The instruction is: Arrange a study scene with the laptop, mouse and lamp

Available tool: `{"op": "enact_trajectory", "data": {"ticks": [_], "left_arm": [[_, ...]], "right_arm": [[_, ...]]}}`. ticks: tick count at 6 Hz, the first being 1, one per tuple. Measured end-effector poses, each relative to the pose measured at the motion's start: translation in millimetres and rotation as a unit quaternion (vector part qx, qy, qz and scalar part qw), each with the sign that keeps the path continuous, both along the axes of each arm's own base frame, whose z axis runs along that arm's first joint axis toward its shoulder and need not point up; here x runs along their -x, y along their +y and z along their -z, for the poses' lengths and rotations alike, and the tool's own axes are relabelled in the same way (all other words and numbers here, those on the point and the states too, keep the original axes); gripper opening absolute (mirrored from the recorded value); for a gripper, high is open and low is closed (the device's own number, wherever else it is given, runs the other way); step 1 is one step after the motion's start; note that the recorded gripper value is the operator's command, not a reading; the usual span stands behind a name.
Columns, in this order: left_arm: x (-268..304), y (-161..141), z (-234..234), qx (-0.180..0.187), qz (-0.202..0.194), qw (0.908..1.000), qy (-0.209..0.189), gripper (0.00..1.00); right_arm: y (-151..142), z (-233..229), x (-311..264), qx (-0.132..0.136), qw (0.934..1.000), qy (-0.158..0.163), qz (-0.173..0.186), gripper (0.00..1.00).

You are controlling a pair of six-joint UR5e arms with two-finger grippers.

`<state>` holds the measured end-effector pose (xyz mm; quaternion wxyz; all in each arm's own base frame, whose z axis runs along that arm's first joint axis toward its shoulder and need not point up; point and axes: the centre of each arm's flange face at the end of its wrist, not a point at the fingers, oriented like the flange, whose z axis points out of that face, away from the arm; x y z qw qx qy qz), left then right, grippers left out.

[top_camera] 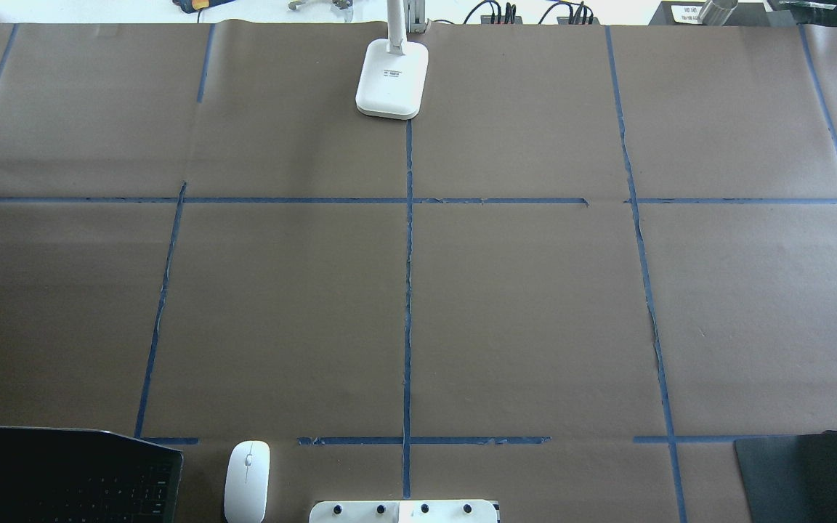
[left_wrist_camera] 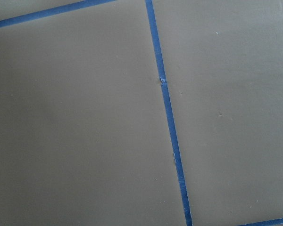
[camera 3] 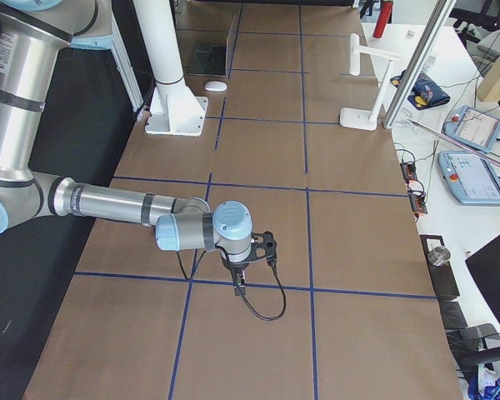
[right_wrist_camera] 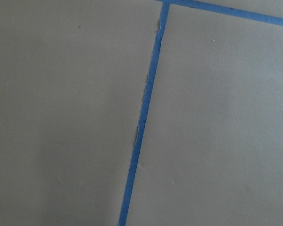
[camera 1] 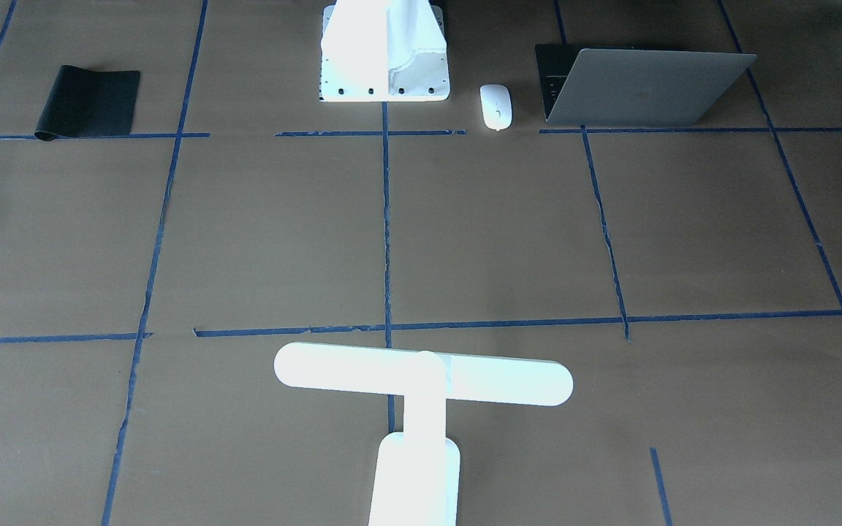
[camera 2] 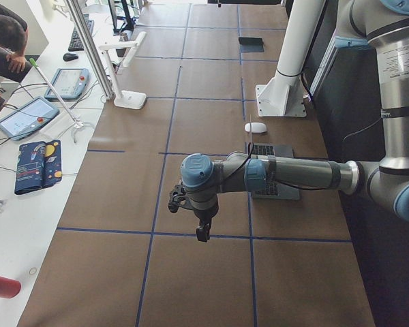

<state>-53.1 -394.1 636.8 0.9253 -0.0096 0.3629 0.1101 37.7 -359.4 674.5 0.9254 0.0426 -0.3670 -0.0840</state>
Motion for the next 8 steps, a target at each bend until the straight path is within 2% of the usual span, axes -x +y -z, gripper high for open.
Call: {"op": "enact_trajectory", "data": {"ticks": [4,5,7,8], "left_arm": [[-0.5,0.4,2.4,-0.002,0.000,1.0000,0.000,1.00],[-1.1,-6.1,10.2,-0.011,0.001,0.9999,0.001,1.00],[-2.9,-29.1,51.3,-0.056,0.005,0.9984,0.010,1.00],[-5.5,-34.7,74.6,-0.071,0.012,0.9970,0.029,1.00]], "right_arm": [[-0.6,1.9,0.0,-0.002,1.0000,-0.002,-0.001,1.00],[-1.1,3.2,0.1,-0.003,1.0000,-0.002,-0.001,1.00],[-2.1,5.1,0.3,-0.005,1.0000,-0.003,-0.001,1.00],[-2.4,5.8,0.3,-0.006,1.0000,-0.004,-0.001,1.00]]}}
